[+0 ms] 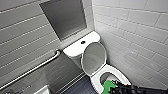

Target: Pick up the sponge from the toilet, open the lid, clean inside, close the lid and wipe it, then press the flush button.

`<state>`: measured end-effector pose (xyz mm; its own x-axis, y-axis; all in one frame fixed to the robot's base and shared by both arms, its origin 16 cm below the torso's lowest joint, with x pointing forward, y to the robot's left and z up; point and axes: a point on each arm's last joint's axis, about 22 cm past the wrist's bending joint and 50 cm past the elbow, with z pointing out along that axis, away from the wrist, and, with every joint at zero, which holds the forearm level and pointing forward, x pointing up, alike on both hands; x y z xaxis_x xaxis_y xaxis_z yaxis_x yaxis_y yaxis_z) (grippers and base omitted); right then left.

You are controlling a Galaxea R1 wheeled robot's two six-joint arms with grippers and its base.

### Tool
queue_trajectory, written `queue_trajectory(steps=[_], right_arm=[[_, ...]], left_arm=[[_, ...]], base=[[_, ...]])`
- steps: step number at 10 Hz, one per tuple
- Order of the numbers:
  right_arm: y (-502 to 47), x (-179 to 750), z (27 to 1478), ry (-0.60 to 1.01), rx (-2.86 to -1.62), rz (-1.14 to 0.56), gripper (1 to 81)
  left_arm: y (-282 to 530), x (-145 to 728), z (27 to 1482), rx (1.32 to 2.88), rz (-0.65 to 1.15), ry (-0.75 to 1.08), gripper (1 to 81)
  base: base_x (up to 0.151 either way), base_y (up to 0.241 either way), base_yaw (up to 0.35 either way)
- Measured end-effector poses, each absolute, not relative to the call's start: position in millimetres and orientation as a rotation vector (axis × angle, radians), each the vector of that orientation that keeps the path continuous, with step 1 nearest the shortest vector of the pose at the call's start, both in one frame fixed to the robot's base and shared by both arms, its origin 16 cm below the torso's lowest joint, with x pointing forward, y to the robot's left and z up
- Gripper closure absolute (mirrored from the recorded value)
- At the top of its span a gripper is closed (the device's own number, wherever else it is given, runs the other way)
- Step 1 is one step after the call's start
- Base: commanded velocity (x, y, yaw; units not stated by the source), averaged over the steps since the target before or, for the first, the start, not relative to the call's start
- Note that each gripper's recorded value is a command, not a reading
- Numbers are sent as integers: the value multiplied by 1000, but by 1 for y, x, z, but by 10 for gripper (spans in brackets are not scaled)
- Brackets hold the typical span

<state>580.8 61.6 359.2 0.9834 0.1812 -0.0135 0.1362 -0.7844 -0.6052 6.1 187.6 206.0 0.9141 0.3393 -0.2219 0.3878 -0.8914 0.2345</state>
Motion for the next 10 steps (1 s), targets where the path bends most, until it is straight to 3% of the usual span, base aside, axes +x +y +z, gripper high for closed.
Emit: queue_trajectory(steps=[10], right_arm=[[16,448,291,-313,-2588,227,811]], left_arm=[[229,66,209,2777,-128,527,10]], base=[[0,0,0]])
